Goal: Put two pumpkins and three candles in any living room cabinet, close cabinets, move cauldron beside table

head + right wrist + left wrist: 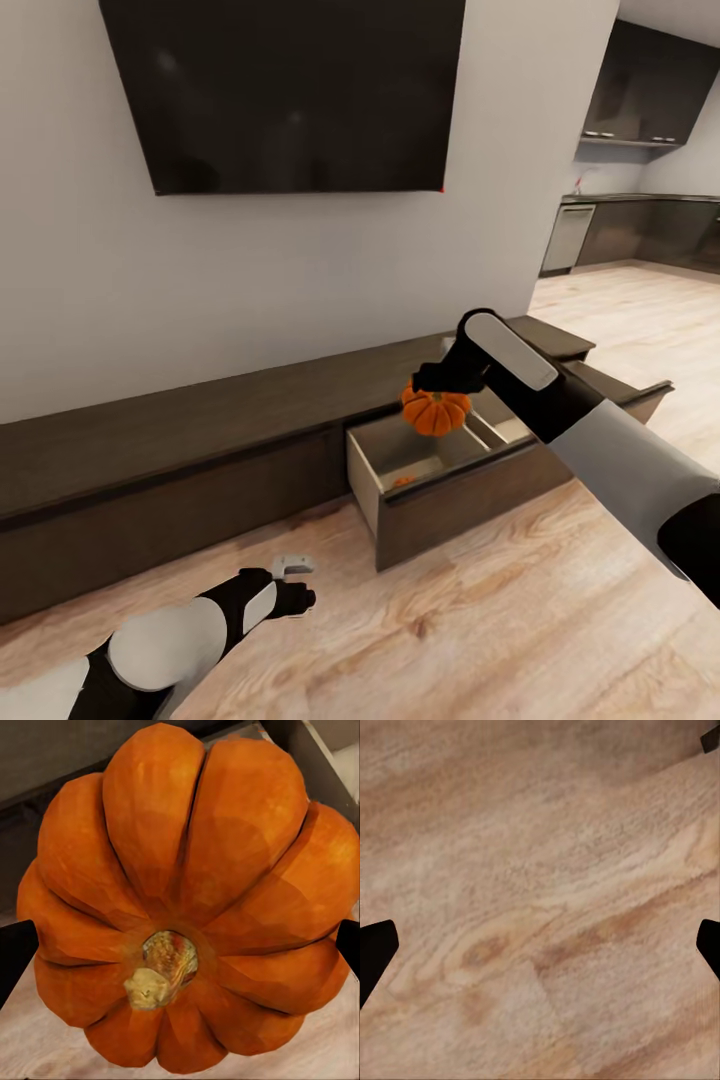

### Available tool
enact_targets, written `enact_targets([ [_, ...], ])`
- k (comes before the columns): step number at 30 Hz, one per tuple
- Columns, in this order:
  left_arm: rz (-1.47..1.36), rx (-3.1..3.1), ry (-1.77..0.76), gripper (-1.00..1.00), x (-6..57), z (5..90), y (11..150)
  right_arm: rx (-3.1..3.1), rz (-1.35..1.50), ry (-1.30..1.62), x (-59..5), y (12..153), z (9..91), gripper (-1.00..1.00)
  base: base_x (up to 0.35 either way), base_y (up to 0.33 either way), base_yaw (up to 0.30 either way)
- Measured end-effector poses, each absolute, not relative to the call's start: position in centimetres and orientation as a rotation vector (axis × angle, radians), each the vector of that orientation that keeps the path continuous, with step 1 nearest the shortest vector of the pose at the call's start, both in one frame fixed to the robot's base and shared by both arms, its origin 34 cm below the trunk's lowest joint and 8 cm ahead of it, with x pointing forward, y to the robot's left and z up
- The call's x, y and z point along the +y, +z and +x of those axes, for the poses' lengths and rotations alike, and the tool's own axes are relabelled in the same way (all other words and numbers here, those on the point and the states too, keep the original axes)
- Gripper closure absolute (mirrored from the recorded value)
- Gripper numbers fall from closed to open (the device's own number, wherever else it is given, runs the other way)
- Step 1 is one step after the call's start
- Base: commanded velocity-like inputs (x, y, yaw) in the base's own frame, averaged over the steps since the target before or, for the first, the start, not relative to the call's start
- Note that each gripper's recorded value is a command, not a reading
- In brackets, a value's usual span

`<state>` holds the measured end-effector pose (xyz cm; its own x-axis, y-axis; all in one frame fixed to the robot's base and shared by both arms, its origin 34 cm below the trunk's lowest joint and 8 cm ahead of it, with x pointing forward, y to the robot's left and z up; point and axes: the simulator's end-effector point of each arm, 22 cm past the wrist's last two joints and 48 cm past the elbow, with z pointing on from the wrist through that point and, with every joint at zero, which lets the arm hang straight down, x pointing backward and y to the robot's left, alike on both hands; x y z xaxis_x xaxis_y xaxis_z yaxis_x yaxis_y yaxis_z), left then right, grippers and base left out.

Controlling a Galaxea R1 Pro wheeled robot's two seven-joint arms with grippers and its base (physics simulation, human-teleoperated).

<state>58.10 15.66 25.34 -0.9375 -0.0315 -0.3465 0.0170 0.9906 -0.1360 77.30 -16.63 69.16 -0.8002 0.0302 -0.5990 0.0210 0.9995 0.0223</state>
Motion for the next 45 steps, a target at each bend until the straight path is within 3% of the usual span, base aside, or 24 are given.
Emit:
enact_targets([
  [9,0.016,2.830,-0.289,-1.00,14.3,56.9,25.2,2.554,0.089,0.010,-18.2,67.1,77.6,1.00,0.341,0.036,0.000],
  [13,0.221,2.886,-0.467,-1.00,12.8,54.5,25.2,2.572,0.086,0.042,-18.0,66.5,77.6,1.00,0.333,0.096,0.000],
  [21,0.329,2.945,-0.457,-1.00,13.4,52.9,24.9,2.607,0.105,0.049,-18.5,65.3,77.5,1.00,0.286,0.117,0.000],
  [33,0.597,2.941,-0.505,-1.00,12.3,51.1,24.9,2.785,0.173,0.134,-19.6,61.1,75.5,1.00,0.044,0.018,0.000],
  [45,0.649,2.954,-0.712,-1.00,9.7,48.9,24.4,2.877,0.170,0.051,-20.7,57.0,74.6,1.00,0.000,0.000,0.000],
])
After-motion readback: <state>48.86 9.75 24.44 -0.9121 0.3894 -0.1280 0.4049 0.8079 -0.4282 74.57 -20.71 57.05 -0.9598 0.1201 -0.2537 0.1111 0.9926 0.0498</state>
